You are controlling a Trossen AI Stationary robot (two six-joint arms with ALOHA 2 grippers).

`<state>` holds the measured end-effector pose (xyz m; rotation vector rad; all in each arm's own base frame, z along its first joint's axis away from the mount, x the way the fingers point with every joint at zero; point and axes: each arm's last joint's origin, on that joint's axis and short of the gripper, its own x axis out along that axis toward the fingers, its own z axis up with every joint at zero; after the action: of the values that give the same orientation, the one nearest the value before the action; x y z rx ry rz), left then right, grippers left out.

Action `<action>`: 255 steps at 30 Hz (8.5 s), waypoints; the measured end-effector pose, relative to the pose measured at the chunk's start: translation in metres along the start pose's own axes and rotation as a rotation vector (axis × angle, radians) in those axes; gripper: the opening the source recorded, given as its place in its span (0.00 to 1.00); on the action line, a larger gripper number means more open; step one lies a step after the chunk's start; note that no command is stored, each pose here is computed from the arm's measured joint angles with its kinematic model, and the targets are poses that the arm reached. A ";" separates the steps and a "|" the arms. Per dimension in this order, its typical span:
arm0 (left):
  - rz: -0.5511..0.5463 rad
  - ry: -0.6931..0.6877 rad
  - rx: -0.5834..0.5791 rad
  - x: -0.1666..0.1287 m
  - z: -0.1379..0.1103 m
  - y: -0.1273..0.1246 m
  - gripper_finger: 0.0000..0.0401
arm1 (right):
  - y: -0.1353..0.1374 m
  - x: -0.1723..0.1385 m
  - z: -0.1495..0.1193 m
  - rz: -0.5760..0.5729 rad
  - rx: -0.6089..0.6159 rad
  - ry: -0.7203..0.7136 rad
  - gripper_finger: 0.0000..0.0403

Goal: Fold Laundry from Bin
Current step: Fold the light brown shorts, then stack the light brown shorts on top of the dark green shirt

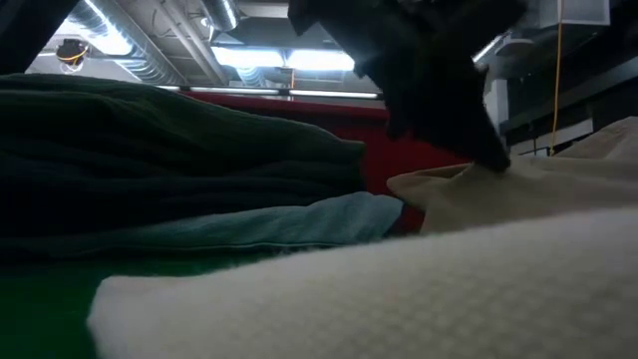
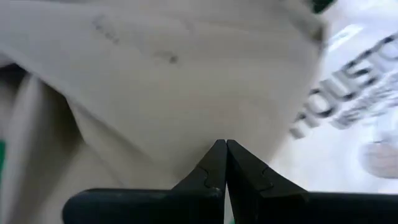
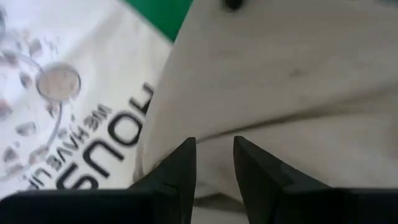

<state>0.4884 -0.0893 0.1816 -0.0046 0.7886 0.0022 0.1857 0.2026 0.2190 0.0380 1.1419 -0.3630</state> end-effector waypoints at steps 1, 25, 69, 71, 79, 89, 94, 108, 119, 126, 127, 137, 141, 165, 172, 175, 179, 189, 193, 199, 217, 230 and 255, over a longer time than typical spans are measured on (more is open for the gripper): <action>0.033 0.004 0.019 0.001 -0.002 -0.001 0.01 | 0.000 0.005 -0.003 0.009 -0.001 0.014 0.26; 0.157 0.228 0.047 0.026 -0.056 0.019 0.00 | -0.003 0.034 -0.031 0.114 0.024 0.299 0.26; 0.175 -0.017 -0.012 0.012 0.003 0.068 0.00 | -0.065 0.046 -0.029 -0.321 0.343 0.220 0.26; 0.182 -0.009 -0.031 0.017 -0.008 0.072 0.00 | -0.065 0.052 -0.033 -0.303 0.349 0.221 0.26; 0.198 0.029 -0.044 0.026 -0.028 0.083 0.00 | -0.063 0.052 -0.033 -0.277 0.362 0.265 0.26; 0.191 -0.133 -0.059 -0.021 0.029 0.083 0.00 | -0.074 -0.010 -0.001 -0.369 0.310 0.198 0.26; 0.168 -0.285 -0.075 -0.028 0.050 0.082 0.00 | -0.085 -0.027 0.005 -0.339 0.319 0.109 0.26; 0.105 -0.376 -0.079 0.035 0.028 0.086 0.00 | -0.113 0.003 -0.030 -0.384 0.446 0.097 0.26; 0.246 -0.280 -0.143 0.074 -0.007 0.134 0.00 | -0.113 0.029 -0.047 -0.417 0.553 0.133 0.26; 0.270 -0.246 -0.157 0.074 -0.011 0.148 0.00 | -0.112 0.030 -0.047 -0.415 0.556 0.143 0.26; 0.269 -0.245 -0.156 0.073 -0.011 0.148 0.00 | -0.112 0.030 -0.047 -0.414 0.556 0.143 0.26; 0.251 -0.335 -0.122 0.031 0.025 0.139 0.00 | -0.107 0.008 -0.033 -0.389 0.547 0.180 0.26; 0.121 -0.364 -0.113 0.019 0.035 0.116 0.00 | -0.107 -0.012 -0.019 -0.386 0.537 0.109 0.26; 0.090 -0.322 -0.036 0.036 0.002 -0.040 0.00 | -0.076 0.036 -0.022 -0.028 0.654 -0.117 0.26; 0.049 -0.239 -0.013 0.072 -0.030 -0.043 0.00 | -0.078 0.048 -0.031 -0.027 0.660 -0.098 0.26; 0.021 -0.216 -0.002 0.080 -0.039 -0.047 0.00 | -0.080 0.053 -0.035 -0.038 0.656 -0.095 0.26; 0.027 -0.216 0.009 0.080 -0.041 -0.052 0.00 | -0.084 0.060 -0.042 -0.067 0.661 -0.089 0.26; 0.034 -0.221 0.010 0.075 -0.037 -0.053 0.00 | -0.089 0.044 -0.036 -0.152 0.634 -0.071 0.26; 0.022 -0.264 0.001 0.054 -0.018 -0.053 0.00 | -0.089 0.024 -0.024 -0.178 0.539 -0.056 0.26; 0.011 -0.314 -0.010 0.029 0.002 -0.053 0.00 | -0.074 0.003 -0.007 -0.023 0.304 0.023 0.26; 0.215 -0.338 0.109 0.022 0.009 -0.042 0.17 | -0.049 -0.001 0.006 0.304 0.190 0.036 0.26; 0.468 -0.366 0.221 -0.013 0.022 -0.060 0.36 | -0.049 -0.001 0.008 0.289 0.182 -0.012 0.58; 0.320 -0.043 0.358 -0.102 0.013 -0.077 0.36 | 0.008 0.083 -0.001 0.083 -0.269 -0.043 0.67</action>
<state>0.4258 -0.1667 0.2635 0.4591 0.7308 0.1643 0.2171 0.1891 0.1432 -0.1568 1.1342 -0.1340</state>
